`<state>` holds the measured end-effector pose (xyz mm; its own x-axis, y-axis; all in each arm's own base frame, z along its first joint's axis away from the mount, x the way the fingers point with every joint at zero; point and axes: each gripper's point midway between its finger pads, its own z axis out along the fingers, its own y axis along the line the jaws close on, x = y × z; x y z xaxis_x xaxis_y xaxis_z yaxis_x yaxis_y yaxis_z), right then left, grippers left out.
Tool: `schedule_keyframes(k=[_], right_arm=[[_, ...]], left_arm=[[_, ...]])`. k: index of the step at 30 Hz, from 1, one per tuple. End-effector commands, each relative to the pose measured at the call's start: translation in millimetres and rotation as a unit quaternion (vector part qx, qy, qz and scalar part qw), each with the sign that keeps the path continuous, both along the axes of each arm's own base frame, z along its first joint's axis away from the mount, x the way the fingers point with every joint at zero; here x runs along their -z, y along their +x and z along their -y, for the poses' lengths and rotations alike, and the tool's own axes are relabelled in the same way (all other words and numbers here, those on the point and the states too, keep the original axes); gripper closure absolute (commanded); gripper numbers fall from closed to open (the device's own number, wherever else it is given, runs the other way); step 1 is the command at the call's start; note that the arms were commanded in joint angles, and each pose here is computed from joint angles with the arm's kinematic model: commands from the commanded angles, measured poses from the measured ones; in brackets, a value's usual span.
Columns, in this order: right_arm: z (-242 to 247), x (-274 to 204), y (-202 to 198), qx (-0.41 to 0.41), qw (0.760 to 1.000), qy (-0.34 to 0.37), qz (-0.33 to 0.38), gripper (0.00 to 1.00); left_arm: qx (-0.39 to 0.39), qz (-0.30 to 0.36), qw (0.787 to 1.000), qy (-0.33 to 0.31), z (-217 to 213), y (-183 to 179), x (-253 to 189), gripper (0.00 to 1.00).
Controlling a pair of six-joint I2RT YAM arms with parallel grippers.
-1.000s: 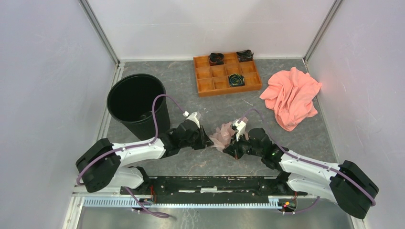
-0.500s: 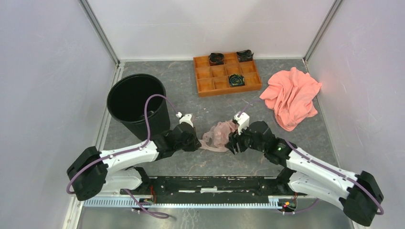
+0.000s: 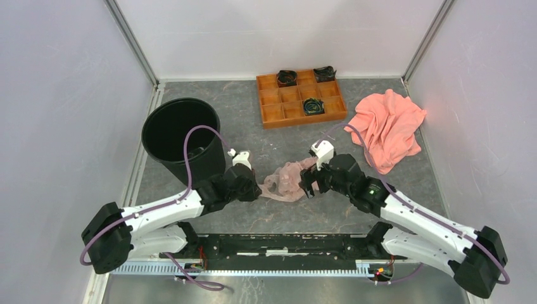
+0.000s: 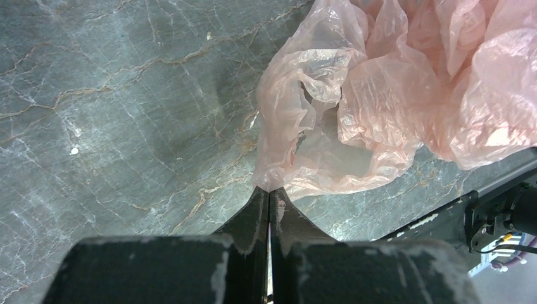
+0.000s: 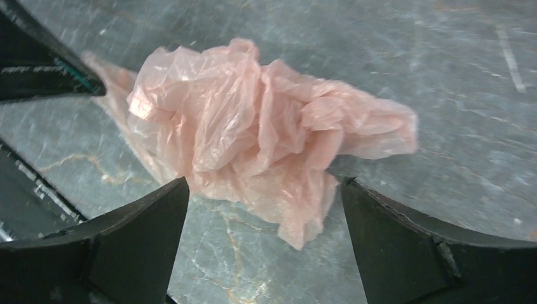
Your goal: Put the trash bags into the trash bin
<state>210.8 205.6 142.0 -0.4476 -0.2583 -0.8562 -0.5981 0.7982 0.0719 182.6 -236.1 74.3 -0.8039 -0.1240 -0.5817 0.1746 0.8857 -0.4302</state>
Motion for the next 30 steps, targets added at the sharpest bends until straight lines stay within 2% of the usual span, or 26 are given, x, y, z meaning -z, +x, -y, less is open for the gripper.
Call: schedule_keyframes(k=[1,3,8,15,19,24,27,30], right_arm=[[-48.0,-27.0,-14.9,-0.119,0.992,0.048,0.013,0.02],[-55.3,-35.0,-15.5,-0.115,0.992,0.017,0.039,0.02],[-47.9,-35.1,0.6,-0.036,0.987,-0.126,0.091,0.02],[-56.0,-23.5,16.6,0.027,0.966,-0.219,0.134,0.02],[-57.1,-18.3,21.8,0.038,0.97,-0.199,0.132,0.43],[-34.9,-34.1,35.6,0.051,0.992,-0.064,0.099,0.83],[-7.9,-53.9,44.0,0.069,0.993,0.014,0.098,1.0],[15.5,-67.0,48.6,0.079,0.991,0.046,0.097,1.0]], left_arm=[[0.003,0.014,1.0,0.008,-6.7,-0.1,-0.2,0.98],[0.004,0.014,1.0,0.004,-6.1,-0.7,-1.9,0.98],[0.002,0.018,1.0,-0.005,-4.2,0.3,-6.6,0.98],[0.004,0.016,1.0,-0.012,-0.3,0.6,-8.8,0.98],[0.006,0.017,1.0,-0.019,0.1,-1.0,-13.8,0.98],[-0.003,0.033,0.999,-0.026,-6.3,-0.1,-27.4,0.98],[-0.008,0.048,0.998,-0.031,-10.9,0.9,-39.2,0.98],[-0.015,0.071,0.997,-0.03,-18.7,3.4,-55.4,0.98]])
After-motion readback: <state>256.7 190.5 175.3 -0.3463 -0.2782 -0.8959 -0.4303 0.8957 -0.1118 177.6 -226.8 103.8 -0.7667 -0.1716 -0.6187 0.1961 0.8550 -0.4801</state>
